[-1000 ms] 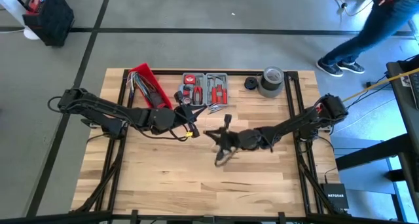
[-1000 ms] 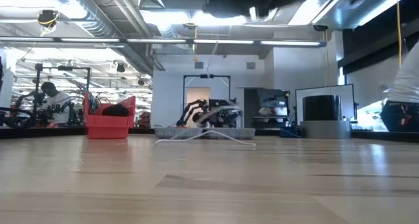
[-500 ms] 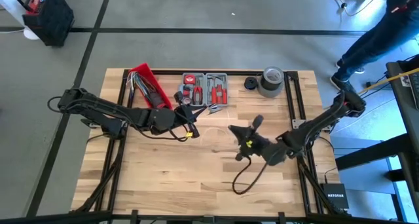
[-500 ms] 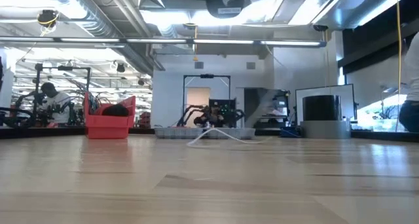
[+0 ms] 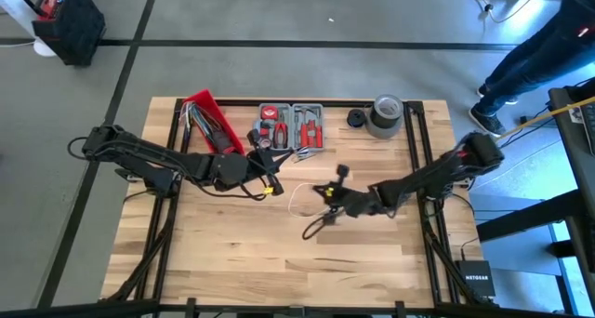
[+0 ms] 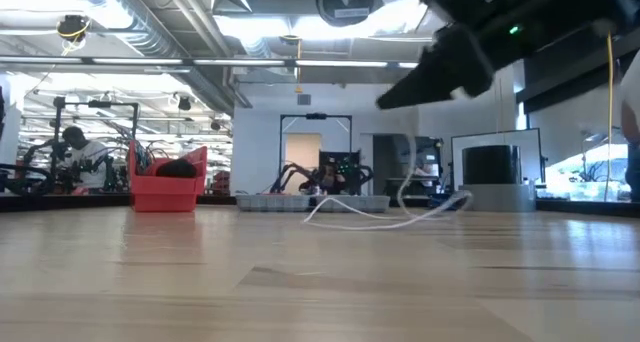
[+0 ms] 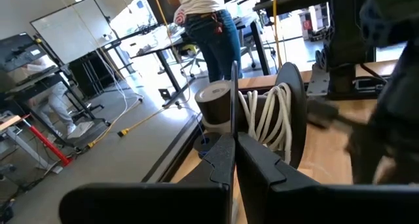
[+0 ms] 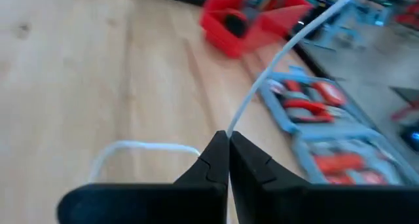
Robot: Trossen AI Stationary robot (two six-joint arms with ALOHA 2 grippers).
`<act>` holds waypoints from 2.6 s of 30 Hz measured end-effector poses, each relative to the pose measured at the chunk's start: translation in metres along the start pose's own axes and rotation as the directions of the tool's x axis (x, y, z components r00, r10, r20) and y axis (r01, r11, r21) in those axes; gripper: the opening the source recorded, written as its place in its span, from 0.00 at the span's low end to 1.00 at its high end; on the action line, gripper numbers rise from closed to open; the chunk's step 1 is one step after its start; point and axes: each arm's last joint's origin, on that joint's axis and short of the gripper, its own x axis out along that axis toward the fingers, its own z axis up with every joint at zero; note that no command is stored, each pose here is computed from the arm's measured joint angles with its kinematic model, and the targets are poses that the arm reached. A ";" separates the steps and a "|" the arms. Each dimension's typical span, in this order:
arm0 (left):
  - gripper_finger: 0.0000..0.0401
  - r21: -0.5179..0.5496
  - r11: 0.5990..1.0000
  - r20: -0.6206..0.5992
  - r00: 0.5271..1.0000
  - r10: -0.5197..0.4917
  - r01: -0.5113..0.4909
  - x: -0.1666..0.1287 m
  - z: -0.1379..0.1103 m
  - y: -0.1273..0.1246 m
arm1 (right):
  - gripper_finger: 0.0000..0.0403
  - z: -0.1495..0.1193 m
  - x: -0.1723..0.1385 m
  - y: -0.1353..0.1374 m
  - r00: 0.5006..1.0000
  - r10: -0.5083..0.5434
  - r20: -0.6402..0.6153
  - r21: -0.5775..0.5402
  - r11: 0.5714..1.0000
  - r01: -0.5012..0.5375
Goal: Coil cords
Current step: Uncoil the white wire from the spool
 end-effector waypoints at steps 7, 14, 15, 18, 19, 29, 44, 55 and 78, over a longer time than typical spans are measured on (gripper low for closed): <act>0.01 0.007 1.000 -0.004 1.000 0.001 -0.001 0.000 -0.001 0.000 | 0.02 0.045 0.025 0.019 0.982 0.129 0.141 -0.097 0.988 -0.116; 0.01 0.014 1.000 -0.012 1.000 -0.003 0.003 0.000 -0.001 0.000 | 0.02 0.113 -0.007 0.025 0.979 0.029 0.200 -0.347 0.937 0.044; 0.01 0.019 1.000 -0.016 1.000 -0.004 0.004 0.000 -0.002 -0.001 | 0.02 0.121 -0.018 0.023 0.980 -0.007 0.200 -0.365 0.927 0.082; 0.01 0.027 1.000 -0.018 1.000 -0.004 0.005 0.000 -0.002 -0.001 | 0.02 0.135 -0.047 0.012 0.976 -0.090 0.198 -0.391 0.906 0.162; 0.01 0.027 1.000 -0.018 1.000 -0.004 0.005 0.000 -0.002 -0.001 | 0.02 0.137 -0.057 0.008 0.975 -0.111 0.194 -0.394 0.901 0.181; 0.01 0.019 1.000 -0.012 1.000 -0.003 0.003 0.000 -0.001 0.000 | 0.02 0.111 -0.124 -0.028 0.986 -0.168 0.011 -0.207 0.964 0.166; 0.01 0.010 1.000 -0.006 1.000 -0.001 0.002 0.000 -0.001 0.000 | 0.13 -0.001 -0.069 0.009 0.986 0.032 -0.163 0.071 0.997 -0.020; 0.01 0.012 1.000 -0.007 1.000 0.000 0.001 0.000 -0.001 0.000 | 0.44 0.068 -0.059 -0.008 0.997 -0.071 0.025 0.087 0.994 0.068; 0.01 0.020 1.000 -0.015 1.000 -0.003 0.003 0.000 -0.002 0.000 | 0.32 0.052 0.030 -0.033 0.986 0.071 0.153 0.205 0.973 -0.102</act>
